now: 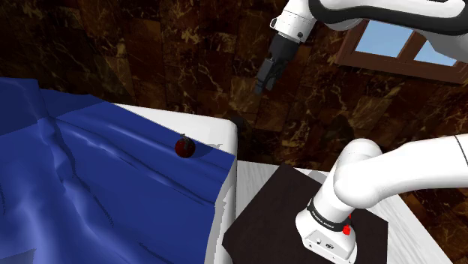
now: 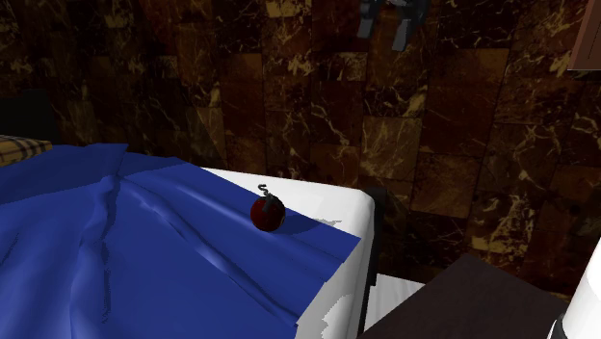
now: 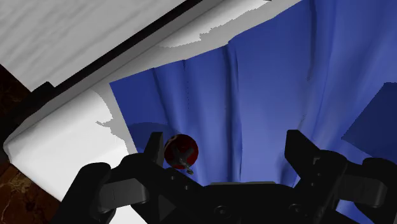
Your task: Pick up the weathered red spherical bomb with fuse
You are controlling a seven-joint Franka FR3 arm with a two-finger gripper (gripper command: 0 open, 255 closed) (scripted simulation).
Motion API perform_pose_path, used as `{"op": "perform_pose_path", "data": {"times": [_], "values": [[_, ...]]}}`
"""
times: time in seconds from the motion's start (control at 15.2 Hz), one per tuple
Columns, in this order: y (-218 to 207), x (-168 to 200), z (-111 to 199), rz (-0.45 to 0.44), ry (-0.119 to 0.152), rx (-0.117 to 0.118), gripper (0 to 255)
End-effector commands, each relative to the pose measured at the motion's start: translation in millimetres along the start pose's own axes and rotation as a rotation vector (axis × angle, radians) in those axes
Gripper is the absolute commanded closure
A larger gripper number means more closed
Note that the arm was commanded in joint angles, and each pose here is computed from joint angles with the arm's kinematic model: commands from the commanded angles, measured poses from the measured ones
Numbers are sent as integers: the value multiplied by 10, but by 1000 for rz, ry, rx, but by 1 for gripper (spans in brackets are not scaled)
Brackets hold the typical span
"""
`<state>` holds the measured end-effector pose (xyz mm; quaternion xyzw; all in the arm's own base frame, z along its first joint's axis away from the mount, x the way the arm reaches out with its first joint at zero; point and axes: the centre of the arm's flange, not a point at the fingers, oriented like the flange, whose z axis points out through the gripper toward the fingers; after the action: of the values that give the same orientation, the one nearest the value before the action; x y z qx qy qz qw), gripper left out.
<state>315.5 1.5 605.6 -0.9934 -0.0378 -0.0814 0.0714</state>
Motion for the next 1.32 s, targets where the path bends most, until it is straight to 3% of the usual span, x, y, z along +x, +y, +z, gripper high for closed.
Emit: {"op": "perform_pose_path", "data": {"times": [0.0, 1.25], "values": [[0, 0, 0, 0, 0, 0, 0], [-179, 1324, 2063, 286, 77, -69, 0]]}}
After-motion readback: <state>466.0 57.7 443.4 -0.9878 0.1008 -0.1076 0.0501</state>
